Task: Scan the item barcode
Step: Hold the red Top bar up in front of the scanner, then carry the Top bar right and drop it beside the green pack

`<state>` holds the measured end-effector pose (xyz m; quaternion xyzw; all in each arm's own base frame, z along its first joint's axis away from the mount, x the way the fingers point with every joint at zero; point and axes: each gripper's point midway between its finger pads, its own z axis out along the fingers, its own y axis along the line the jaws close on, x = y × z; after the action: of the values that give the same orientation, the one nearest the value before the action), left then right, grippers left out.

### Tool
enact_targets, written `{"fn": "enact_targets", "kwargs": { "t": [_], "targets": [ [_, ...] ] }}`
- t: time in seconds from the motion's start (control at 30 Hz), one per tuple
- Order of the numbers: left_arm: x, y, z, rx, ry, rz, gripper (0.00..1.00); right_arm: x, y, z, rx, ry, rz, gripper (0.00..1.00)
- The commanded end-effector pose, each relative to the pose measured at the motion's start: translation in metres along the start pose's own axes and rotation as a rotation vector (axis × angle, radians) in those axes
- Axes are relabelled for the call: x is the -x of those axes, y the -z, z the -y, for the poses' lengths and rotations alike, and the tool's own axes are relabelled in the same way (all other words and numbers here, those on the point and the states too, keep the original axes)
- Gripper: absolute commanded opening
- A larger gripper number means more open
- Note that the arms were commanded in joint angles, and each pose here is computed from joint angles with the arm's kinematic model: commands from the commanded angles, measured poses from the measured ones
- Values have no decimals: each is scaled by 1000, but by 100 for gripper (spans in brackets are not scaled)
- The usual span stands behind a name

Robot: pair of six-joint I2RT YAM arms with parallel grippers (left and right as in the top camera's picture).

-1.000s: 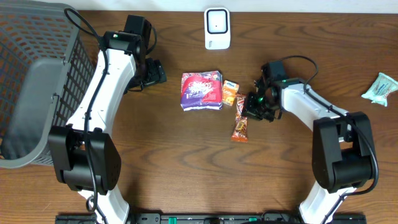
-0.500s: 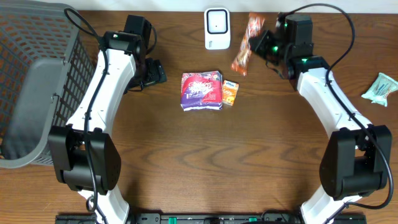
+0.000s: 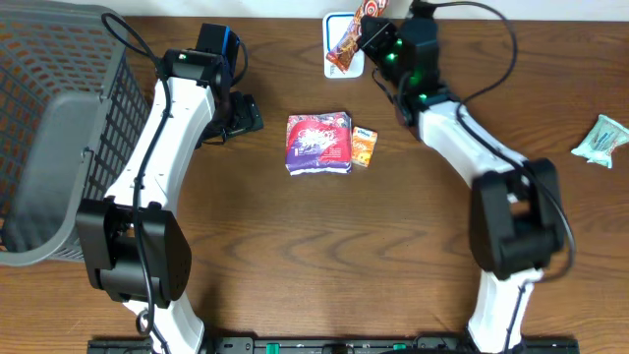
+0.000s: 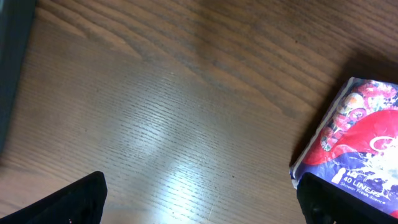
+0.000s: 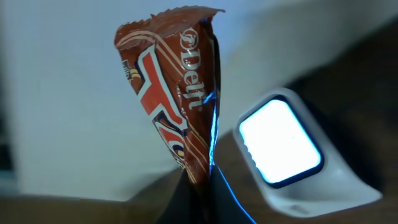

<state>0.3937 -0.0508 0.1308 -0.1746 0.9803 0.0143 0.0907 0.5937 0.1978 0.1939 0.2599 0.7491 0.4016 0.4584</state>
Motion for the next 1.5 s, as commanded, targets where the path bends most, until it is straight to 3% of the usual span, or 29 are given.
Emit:
{"fn": "enact_targets", "kwargs": {
  "t": [0.0, 0.17, 0.4, 0.6, 0.77, 0.97, 1.23, 1.27, 1.3, 1.33, 1.37, 1.47],
  "targets": [
    [1, 4, -4, 10, -1, 11, 98, 5, -28, -10, 23, -37, -17, 1],
    [1, 4, -4, 10, -1, 11, 98, 3, -54, -15, -9, 36, -82, 1],
    [1, 4, -4, 10, -1, 11, 98, 12, -54, -18, -18, 49, -101, 1],
    [1, 4, -4, 10, -1, 11, 98, 59, -32, -10, -55, 168, -72, 1],
    [1, 4, -4, 10, -1, 11, 98, 129, 18, 35, -235, 176, -44, 1],
    [1, 4, -4, 10, -1, 11, 98, 199, 103, 129, -543, 235, -68, 1],
    [1, 4, -4, 10, -1, 11, 98, 246, 211, 248, -962, 132, -63, 2],
    [1, 4, -4, 10, -1, 11, 98, 250, 224, 258, -1012, 121, -54, 13],
    [1, 4, -4, 10, -1, 11, 98, 252, 235, 268, -1056, 109, -52, 36],
    [1, 4, -4, 10, -1, 11, 98, 253, 245, 277, -1090, 92, -57, 77],
    [1, 4, -4, 10, -1, 11, 98, 252, 252, 283, -1108, 77, -65, 99],
    [1, 4, -4, 10, -1, 11, 98, 248, 265, 295, -1134, 33, -94, 99]
  ]
}}
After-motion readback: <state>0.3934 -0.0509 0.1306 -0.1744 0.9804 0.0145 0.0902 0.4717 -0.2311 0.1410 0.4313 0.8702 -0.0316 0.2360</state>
